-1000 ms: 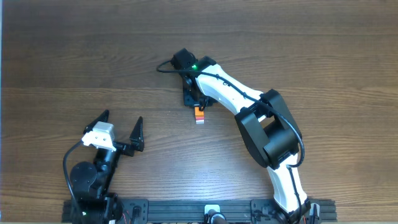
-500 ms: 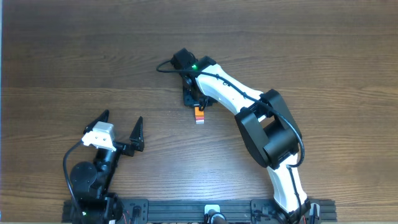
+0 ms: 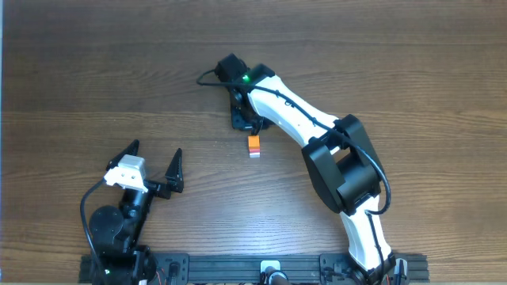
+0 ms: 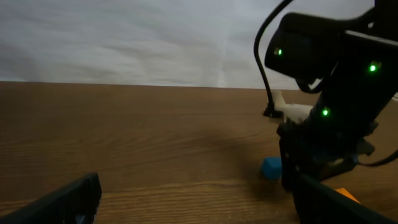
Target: Stack Cubes
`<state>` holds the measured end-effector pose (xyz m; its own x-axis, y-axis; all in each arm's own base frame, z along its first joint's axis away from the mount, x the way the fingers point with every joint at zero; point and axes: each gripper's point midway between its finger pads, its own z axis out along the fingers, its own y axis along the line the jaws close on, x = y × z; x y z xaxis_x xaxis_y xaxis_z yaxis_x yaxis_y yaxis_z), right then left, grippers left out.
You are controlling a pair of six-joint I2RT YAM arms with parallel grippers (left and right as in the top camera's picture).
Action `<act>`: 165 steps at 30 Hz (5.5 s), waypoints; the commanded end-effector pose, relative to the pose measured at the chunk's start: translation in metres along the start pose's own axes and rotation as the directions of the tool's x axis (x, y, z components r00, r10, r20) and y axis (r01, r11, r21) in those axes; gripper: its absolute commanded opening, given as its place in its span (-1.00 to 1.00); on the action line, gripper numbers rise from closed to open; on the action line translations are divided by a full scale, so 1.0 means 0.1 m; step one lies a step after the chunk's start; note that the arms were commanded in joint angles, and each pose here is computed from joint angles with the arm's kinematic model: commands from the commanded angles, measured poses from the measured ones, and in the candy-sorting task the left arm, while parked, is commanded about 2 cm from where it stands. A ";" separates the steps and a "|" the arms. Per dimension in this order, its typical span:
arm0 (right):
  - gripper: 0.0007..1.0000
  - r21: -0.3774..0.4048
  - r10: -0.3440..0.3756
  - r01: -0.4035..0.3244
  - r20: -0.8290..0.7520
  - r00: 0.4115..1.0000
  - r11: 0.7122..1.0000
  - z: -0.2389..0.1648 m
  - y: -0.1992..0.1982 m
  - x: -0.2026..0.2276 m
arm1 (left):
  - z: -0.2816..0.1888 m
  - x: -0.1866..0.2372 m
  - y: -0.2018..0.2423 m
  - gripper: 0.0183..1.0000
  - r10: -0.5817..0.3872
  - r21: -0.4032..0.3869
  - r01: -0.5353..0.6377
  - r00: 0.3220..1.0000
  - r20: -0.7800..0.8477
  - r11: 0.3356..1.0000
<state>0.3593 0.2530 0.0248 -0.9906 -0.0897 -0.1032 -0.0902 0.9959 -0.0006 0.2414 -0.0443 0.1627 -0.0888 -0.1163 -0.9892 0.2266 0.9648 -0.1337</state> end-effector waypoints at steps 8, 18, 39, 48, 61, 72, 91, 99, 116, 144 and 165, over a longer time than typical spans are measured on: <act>-0.79 0.043 -0.011 0.010 0.024 1.000 0.999 -0.33 -0.05 -0.16 | 0.00 0.01 -0.01 1.00 0.019 0.007 -0.019 1.000 0.003 1.000; -0.87 0.044 -0.018 0.018 0.019 1.000 0.999 -0.80 -0.08 -0.08 | 0.00 0.01 -0.01 1.00 0.019 0.007 -0.019 1.000 0.003 1.000; -0.98 0.011 -0.049 0.049 -0.007 0.999 0.999 -0.84 0.00 0.58 | 0.00 0.01 -0.01 1.00 0.019 0.007 -0.019 1.000 0.003 1.000; -0.98 -0.011 -0.048 0.048 -0.006 0.999 0.999 -0.79 0.05 0.58 | 0.00 0.01 -0.01 1.00 0.019 0.007 -0.019 1.000 0.003 1.000; -0.98 -0.019 -0.049 0.048 -0.026 0.998 0.999 -0.67 0.10 0.58 | 0.00 0.01 -0.01 1.00 0.019 0.007 -0.019 1.000 0.003 1.000; -0.98 -0.019 -0.048 0.047 -0.028 0.998 0.999 -0.64 0.10 0.57 | 0.00 0.01 -0.01 1.00 0.019 0.008 -0.019 1.000 0.003 1.000; -0.98 0.004 -0.032 0.032 -0.060 0.998 0.999 -0.50 0.02 0.59 | 0.00 0.01 -0.01 1.00 0.019 0.008 -0.019 1.000 0.003 1.000; -0.98 0.004 -0.025 0.025 -0.060 0.998 1.000 -0.48 -0.01 0.58 | 0.00 0.01 -0.01 1.00 0.019 0.008 -0.019 1.000 0.003 1.000; -0.53 0.003 -0.025 0.025 -0.058 0.998 1.000 -0.48 0.00 0.57 | 0.00 0.01 -0.01 1.00 0.019 0.007 -0.019 1.000 0.003 1.000; 0.91 -0.005 -0.026 0.026 -0.059 0.998 1.000 -0.49 0.01 0.57 | 0.00 0.01 -0.01 1.00 0.019 0.008 -0.019 1.000 0.003 1.000; 0.98 -0.071 -0.027 0.033 0.078 0.997 0.997 -1.17 -0.07 -0.21 | 0.00 0.01 -0.01 1.00 0.019 0.007 -0.019 1.000 0.003 1.000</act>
<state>0.3522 0.2439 0.1454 -0.9796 -0.0981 -0.1752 -0.1117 0.9913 0.0697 0.2414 -0.0443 0.1627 -0.0887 -0.1159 -0.9893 0.2267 0.9648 -0.1334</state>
